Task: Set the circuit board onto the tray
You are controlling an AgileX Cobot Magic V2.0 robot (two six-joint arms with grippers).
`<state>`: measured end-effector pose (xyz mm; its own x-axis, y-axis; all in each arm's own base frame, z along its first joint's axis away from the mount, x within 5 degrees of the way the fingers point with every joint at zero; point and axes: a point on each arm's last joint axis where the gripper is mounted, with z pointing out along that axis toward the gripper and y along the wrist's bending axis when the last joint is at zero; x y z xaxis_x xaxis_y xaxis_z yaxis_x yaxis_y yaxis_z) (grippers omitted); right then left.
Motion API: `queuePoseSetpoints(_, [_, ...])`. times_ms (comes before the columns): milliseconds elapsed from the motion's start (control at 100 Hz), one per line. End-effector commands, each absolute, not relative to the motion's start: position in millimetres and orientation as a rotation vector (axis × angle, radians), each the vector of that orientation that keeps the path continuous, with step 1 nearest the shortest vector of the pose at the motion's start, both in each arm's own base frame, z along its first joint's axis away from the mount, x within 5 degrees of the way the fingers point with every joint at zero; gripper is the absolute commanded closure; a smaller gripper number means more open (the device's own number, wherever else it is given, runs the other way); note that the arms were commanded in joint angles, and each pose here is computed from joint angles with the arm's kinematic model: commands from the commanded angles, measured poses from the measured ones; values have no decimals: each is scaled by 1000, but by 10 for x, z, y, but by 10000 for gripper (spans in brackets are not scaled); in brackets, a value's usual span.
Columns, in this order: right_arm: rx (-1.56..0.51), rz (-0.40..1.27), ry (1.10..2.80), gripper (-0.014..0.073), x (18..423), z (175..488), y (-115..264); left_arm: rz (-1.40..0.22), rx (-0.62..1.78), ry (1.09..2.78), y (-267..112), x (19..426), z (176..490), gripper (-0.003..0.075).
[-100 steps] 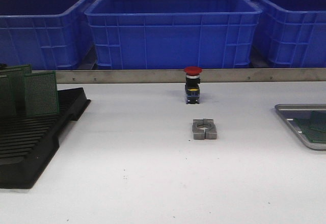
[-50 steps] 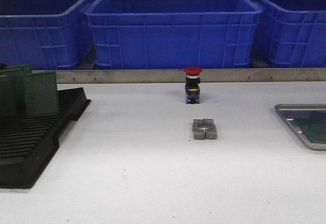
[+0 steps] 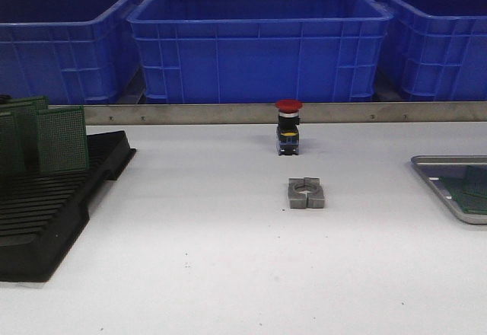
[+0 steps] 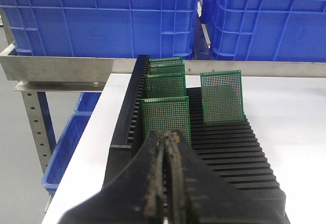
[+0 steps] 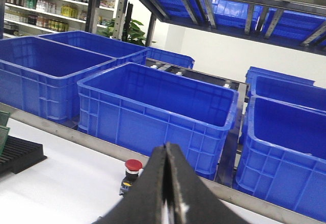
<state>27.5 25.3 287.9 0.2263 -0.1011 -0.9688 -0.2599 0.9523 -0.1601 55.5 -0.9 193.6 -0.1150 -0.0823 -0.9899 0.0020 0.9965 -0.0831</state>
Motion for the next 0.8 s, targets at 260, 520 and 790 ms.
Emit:
queuePoseSetpoints(260, [-212,-74,1235,655,266,2975,89,-73,-62,1599,-6,549,1954,741])
queuePoseSetpoints(520, [-148,-180,1228,655,395,2696,-2,-73,-62,1599,-6,549,1954,741])
queuePoseSetpoints(790, [-36,-109,1464,655,545,2069,-22,-73,-62,1599,-6,549,1954,741])
